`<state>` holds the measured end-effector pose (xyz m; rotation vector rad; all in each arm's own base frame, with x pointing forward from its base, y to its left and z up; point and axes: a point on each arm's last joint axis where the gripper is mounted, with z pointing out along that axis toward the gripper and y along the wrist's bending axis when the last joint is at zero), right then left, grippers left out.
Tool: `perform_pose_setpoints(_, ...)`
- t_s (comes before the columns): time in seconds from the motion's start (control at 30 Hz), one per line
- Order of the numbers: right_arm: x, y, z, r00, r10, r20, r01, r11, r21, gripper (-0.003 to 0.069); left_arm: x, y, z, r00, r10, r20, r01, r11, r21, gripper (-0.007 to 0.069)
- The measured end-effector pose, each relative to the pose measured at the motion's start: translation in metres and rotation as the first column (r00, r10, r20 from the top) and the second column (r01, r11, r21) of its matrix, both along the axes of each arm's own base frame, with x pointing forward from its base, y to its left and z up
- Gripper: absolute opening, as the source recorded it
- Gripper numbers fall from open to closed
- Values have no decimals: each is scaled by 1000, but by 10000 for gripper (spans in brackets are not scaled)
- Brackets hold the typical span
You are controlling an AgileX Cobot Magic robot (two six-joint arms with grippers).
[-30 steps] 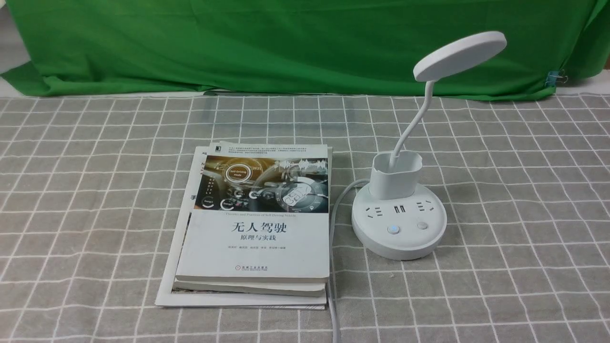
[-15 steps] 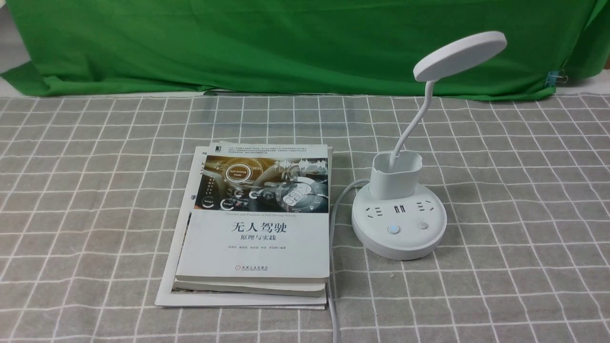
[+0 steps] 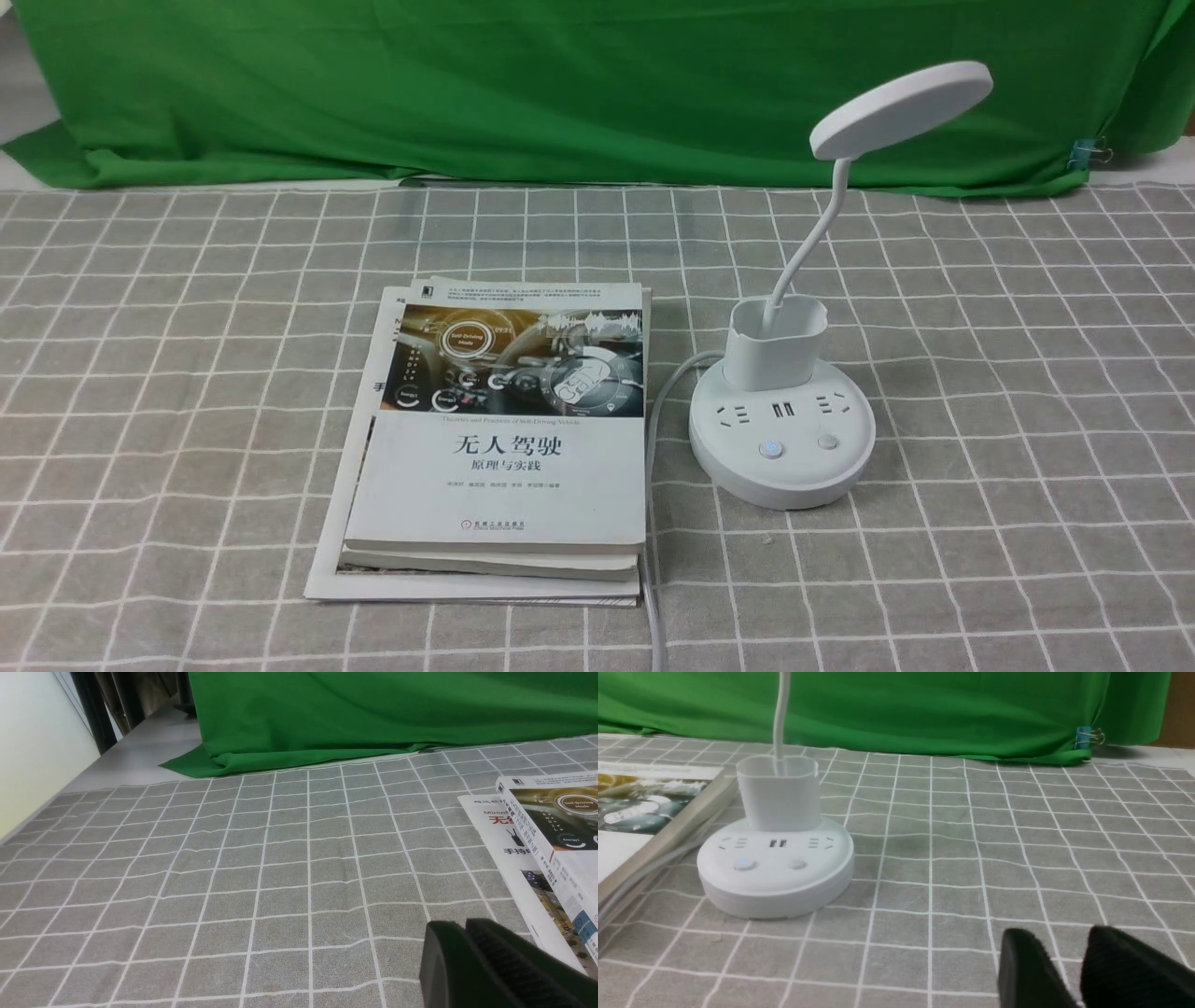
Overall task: Turn on the desk lamp on the grey coffee tablecloth with your hand.
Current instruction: 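Press the button on the base of the white desk lamp with the right gripper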
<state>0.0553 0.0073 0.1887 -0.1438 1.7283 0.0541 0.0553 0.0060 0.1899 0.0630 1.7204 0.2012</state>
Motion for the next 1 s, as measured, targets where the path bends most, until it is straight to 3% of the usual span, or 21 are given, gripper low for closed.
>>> perform_pose_setpoints(0.13, 0, 0, 3, 1000, -5, 29, 4, 999, 38, 245, 0, 0, 0, 1000, 0, 0, 0, 1000, 0, 19)
perform_pose_setpoints(0.2, 1, 0, 9, 997, -29, 72, 13, 976, 218, 245, 0, 0, 0, 1000, 0, 0, 0, 1000, 0, 19)
perform_pose_setpoints(0.23, 1, 0, 10, 997, -32, 76, 13, 973, 232, 245, 0, 0, 0, 1000, 0, 0, 0, 1000, 0, 19)
perform_pose_setpoints(0.27, 1, 0, 15, 993, -54, 108, 12, 932, 362, 245, 0, 0, 0, 1000, 0, 0, 0, 1000, 0, 19)
perform_pose_setpoints(0.3, 1, -1, 17, 991, -65, 120, 8, 907, 421, 245, 0, 0, 0, 1000, 0, 0, 0, 1000, 0, 19)
perform_pose_setpoints(0.4, 1, -2, 22, 984, -86, 154, -9, 849, 529, 245, 0, 0, 0, 1000, 0, 0, 0, 1000, 0, 19)
perform_pose_setpoints(0.53, 1, -2, 26, 976, -100, 194, -30, 820, 572, 242, 0, 0, 0, 1000, 0, 0, 0, 1000, 0, 19)
perform_pose_setpoints(0.67, 1, 0, 29, 987, -89, 134, -2, 826, 563, 180, 0, 0, 0, 1000, 0, 0, 0, 1000, 0, 19)
perform_pose_setpoints(0.7, 3, 2, 40, 997, -31, 74, -11, 864, 503, 120, 0, 0, 0, 1000, 0, 0, 0, 1000, 0, 19)
perform_pose_setpoints(0.8, 12, 10, 68, 996, 58, -71, -29, 934, 356, 49, 0, 0, 0, 1000, 0, 0, 0, 1000, 0, 19)
perform_pose_setpoints(0.97, 43, 23, 99, 923, 152, -354, -97, 981, 169, 38, 0, 0, 0, 1000, 0, 0, 0, 1000, 0, 19)
perform_pose_setpoints(1.0, 63, 30, 105, 865, 167, -472, -129, 985, 113, 38, 0, 0, 0, 1000, 0, 0, 0, 1000, 0, 19)
